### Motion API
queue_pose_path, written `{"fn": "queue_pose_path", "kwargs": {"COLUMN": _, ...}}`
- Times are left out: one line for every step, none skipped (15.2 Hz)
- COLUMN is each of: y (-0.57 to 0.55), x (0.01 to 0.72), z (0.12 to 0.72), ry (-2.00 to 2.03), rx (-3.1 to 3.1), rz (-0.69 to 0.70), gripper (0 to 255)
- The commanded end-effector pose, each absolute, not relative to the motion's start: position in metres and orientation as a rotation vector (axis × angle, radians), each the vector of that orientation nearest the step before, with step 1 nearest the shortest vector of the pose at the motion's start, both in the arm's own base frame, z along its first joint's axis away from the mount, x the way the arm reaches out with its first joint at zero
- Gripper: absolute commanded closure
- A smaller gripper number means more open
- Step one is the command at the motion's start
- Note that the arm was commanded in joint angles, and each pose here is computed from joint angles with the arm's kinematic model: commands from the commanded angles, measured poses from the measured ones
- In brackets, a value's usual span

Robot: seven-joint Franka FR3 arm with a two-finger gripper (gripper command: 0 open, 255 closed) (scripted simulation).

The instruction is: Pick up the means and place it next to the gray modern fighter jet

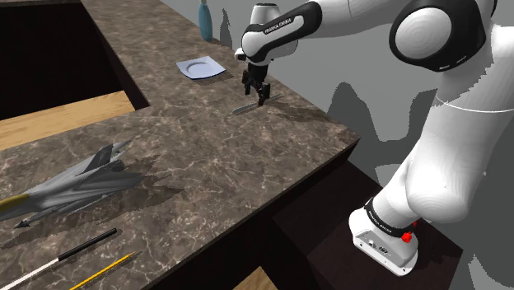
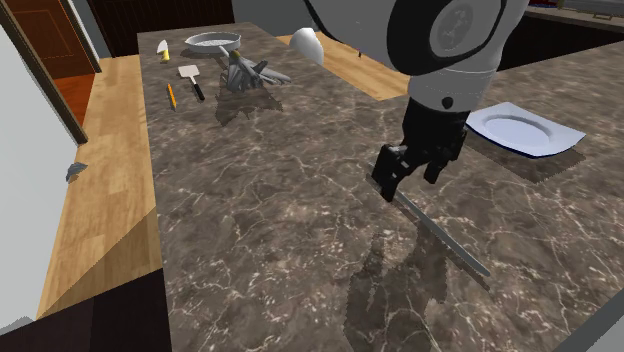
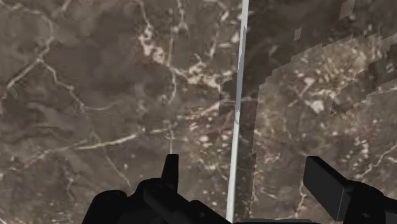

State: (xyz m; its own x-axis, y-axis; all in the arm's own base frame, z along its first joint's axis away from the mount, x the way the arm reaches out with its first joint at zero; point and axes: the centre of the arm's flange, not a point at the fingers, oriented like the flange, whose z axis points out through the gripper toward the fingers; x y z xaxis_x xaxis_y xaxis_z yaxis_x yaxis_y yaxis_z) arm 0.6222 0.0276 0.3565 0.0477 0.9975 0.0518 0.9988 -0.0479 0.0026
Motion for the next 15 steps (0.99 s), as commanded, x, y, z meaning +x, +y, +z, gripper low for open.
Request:
{"fn": "queue_pose_path", "kwargs": {"y": 0.027, "x": 0.6228, "z": 0.348, "ry": -2.144, "rx": -2.249, "rz": -0.062, "gripper": 0}}
{"fn": "queue_pose_path", "kwargs": {"y": 0.0269, "x": 0.6227, "z": 0.348, "ry": -2.144, "rx": -2.249, "rz": -0.062, "gripper": 0}}
{"fn": "queue_pose_path", "kwargs": {"y": 0.0269, "x": 0.6228, "z": 0.348, "ry": -2.144, "rx": -2.249, "rz": -0.062, "gripper": 0}}
{"fn": "queue_pose_path", "kwargs": {"y": 0.0269, "x": 0.6228, "z": 0.348, "ry": -2.144, "rx": -2.249, "rz": -0.062, "gripper": 0}}
{"fn": "queue_pose_path", "kwargs": {"y": 0.0269, "x": 0.6228, "z": 0.348, "ry": -2.144, "rx": -2.249, "rz": -0.062, "gripper": 0}}
{"fn": "queue_pose_path", "kwargs": {"y": 0.027, "x": 0.6228, "z": 0.348, "ry": -2.144, "rx": -2.249, "rz": -0.062, "gripper": 0}}
{"fn": "queue_pose_path", "kwargs": {"y": 0.027, "x": 0.6228, "z": 0.348, "ry": -2.144, "rx": -2.249, "rz": -0.062, "gripper": 0}}
{"fn": "queue_pose_path", "kwargs": {"y": 0.0269, "x": 0.6228, "z": 0.3481, "ry": -2.144, "rx": -2.249, "rz": -0.062, "gripper": 0}}
{"fn": "queue_pose_path", "kwargs": {"y": 0.0269, "x": 0.6227, "z": 0.3481, "ry": -2.144, "rx": -2.249, "rz": -0.062, "gripper": 0}}
{"fn": "queue_pose_path", "kwargs": {"y": 0.0269, "x": 0.6227, "z": 0.3481, "ry": -2.144, "rx": -2.249, "rz": -0.062, "gripper": 255}}
{"fn": "queue_pose_path", "kwargs": {"y": 0.0269, "x": 0.6228, "z": 0.3481, "ry": -2.144, "rx": -2.249, "rz": -0.062, "gripper": 255}}
{"fn": "queue_pose_path", "kwargs": {"y": 0.0269, "x": 0.6227, "z": 0.3481, "ry": -2.144, "rx": -2.249, "rz": -0.062, "gripper": 255}}
{"fn": "queue_pose_path", "kwargs": {"y": 0.0269, "x": 0.6227, "z": 0.3481, "ry": -2.144, "rx": -2.249, "rz": -0.062, "gripper": 255}}
{"fn": "queue_pose_path", "kwargs": {"y": 0.0269, "x": 0.6227, "z": 0.3481, "ry": -2.144, "rx": -2.249, "rz": -0.062, "gripper": 255}}
{"fn": "queue_pose_path", "kwargs": {"y": 0.0269, "x": 0.6227, "z": 0.3481, "ry": -2.144, "rx": -2.249, "rz": -0.062, "gripper": 255}}
